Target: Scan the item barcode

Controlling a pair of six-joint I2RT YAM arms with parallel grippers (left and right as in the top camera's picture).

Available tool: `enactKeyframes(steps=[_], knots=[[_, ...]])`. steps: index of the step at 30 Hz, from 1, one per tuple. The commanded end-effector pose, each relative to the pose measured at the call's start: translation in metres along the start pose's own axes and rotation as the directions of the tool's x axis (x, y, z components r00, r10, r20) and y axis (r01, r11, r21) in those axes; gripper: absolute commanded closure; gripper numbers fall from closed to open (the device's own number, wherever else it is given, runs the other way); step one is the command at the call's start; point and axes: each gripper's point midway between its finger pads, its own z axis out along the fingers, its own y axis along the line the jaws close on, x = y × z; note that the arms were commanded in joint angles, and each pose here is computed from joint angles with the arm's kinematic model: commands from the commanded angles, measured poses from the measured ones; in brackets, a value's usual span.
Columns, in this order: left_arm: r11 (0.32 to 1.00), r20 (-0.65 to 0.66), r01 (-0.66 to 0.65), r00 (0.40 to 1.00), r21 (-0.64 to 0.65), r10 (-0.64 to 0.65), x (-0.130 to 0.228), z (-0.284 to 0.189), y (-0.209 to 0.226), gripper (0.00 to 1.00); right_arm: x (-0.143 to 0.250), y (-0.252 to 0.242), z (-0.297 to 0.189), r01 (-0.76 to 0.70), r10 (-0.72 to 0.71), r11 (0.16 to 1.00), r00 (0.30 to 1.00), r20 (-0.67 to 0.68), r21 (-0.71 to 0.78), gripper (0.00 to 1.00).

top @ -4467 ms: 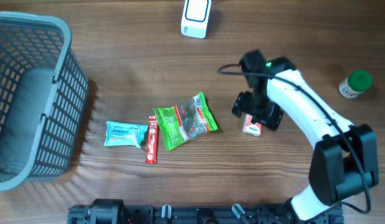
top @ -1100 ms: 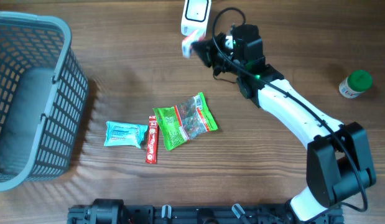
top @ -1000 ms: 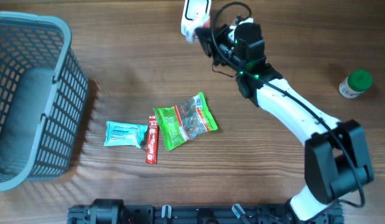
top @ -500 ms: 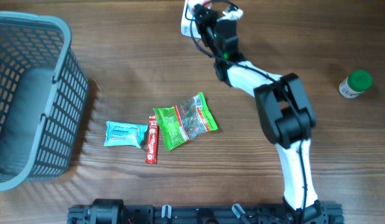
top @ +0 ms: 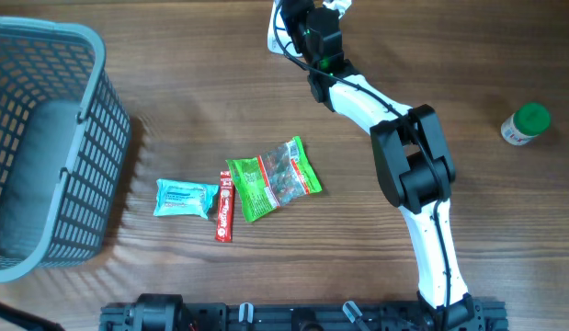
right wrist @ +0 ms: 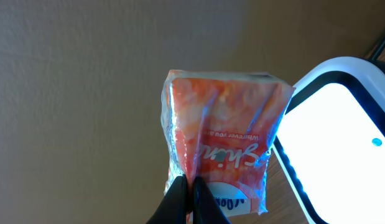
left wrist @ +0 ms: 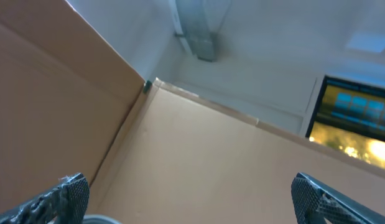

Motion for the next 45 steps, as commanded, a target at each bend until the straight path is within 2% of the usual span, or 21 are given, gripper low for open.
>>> enactKeyframes(steps=[1, 7, 10, 12, 15, 17, 21, 25, 27, 30, 31, 32, 34, 36, 38, 41, 45], knots=[[1.000, 0.019, 0.008, 1.000, -0.021, -0.008, -0.004, -0.001, 0.003, 0.00, 0.009, 0.002, 0.003, 0.051, -0.052, 0.998, 0.998, -0.045, -0.022, 0.95], [1.000, 0.021, 0.009, 1.000, -0.021, -0.008, -0.004, -0.001, 0.003, 0.00, 0.008, 0.020, -0.003, 0.112, -0.121, 0.992, 0.982, -0.144, -0.065, 0.95], [1.000, 0.020, 0.009, 1.000, -0.021, -0.009, -0.004, -0.001, 0.003, 0.00, -0.014, 0.018, -0.013, 0.166, -0.158, 0.984, 0.981, -0.111, 0.066, 0.95], [1.000, 0.020, 0.009, 1.000, -0.021, -0.009, -0.004, -0.001, 0.003, 0.00, -0.036, 0.012, -0.027, 0.216, -0.210, 0.954, 0.976, -0.050, 0.207, 0.95], [1.000, 0.020, 0.009, 1.000, -0.021, -0.009, -0.004, -0.001, 0.003, 0.00, -0.073, 0.014, -0.061, 0.312, -0.354, 0.858, 0.935, 0.028, 0.409, 0.96], [1.000, 0.020, 0.009, 1.000, -0.021, -0.009, -0.004, -0.001, 0.003, 0.00, -0.089, 0.023, -0.082, 0.347, -0.412, 0.806, 0.910, 0.035, 0.479, 0.96], [1.000, 0.020, 0.009, 1.000, -0.021, -0.009, -0.004, -0.001, 0.003, 0.00, -0.118, 0.029, -0.125, 0.338, -0.449, 0.721, 0.893, 0.037, 0.605, 0.96], [1.000, 0.020, 0.009, 1.000, -0.021, -0.009, -0.004, -0.001, 0.003, 0.00, -0.152, 0.013, -0.170, 0.303, -0.495, 0.585, 0.868, 0.035, 0.752, 0.96], [1.000, 0.020, 0.009, 1.000, -0.021, -0.009, -0.004, -0.001, 0.003, 0.00, -0.161, -0.004, -0.185, 0.297, -0.490, 0.520, 0.872, -0.005, 0.801, 0.96], [1.000, 0.020, 0.009, 1.000, -0.021, -0.009, -0.004, -0.001, 0.003, 0.00, -0.151, -0.023, -0.188, 0.401, -0.478, 0.463, 0.864, -0.159, 0.790, 0.96], [1.000, 0.019, 0.009, 1.000, -0.021, -0.009, -0.004, -0.001, 0.003, 0.00, -0.141, -0.027, -0.181, 0.489, -0.488, 0.455, 0.836, -0.250, 0.744, 0.87], [1.000, 0.019, 0.009, 1.000, -0.021, -0.009, -0.004, -0.001, 0.003, 0.00, -0.130, -0.030, -0.171, 0.586, -0.511, 0.447, 0.788, -0.345, 0.676, 0.67], [1.000, 0.019, 0.009, 1.000, -0.021, -0.009, -0.004, -0.001, 0.003, 0.00, -0.108, -0.035, -0.156, 0.740, -0.557, 0.423, 0.668, -0.494, 0.523, 0.00], [1.000, 0.019, 0.009, 1.000, -0.021, -0.009, -0.004, -0.001, 0.003, 0.00, -0.092, -0.049, -0.148, 0.815, -0.568, 0.395, 0.580, -0.584, 0.425, 0.00], [1.000, 0.019, 0.009, 1.000, -0.021, -0.009, -0.004, -0.001, 0.003, 0.00, -0.082, -0.075, -0.147, 0.844, -0.542, 0.362, 0.536, -0.648, 0.395, 0.00], [1.000, 0.019, 0.009, 1.000, -0.021, -0.009, -0.004, -0.001, 0.003, 0.00, -0.068, -0.114, -0.146, 0.866, -0.486, 0.338, 0.497, -0.719, 0.369, 0.00], [1.000, 0.011, 0.004, 1.000, -0.023, -0.004, -0.002, -0.001, 0.004, 0.00, -0.052, -0.149, -0.137, 0.869, -0.449, 0.350, 0.484, -0.751, 0.350, 0.00]])
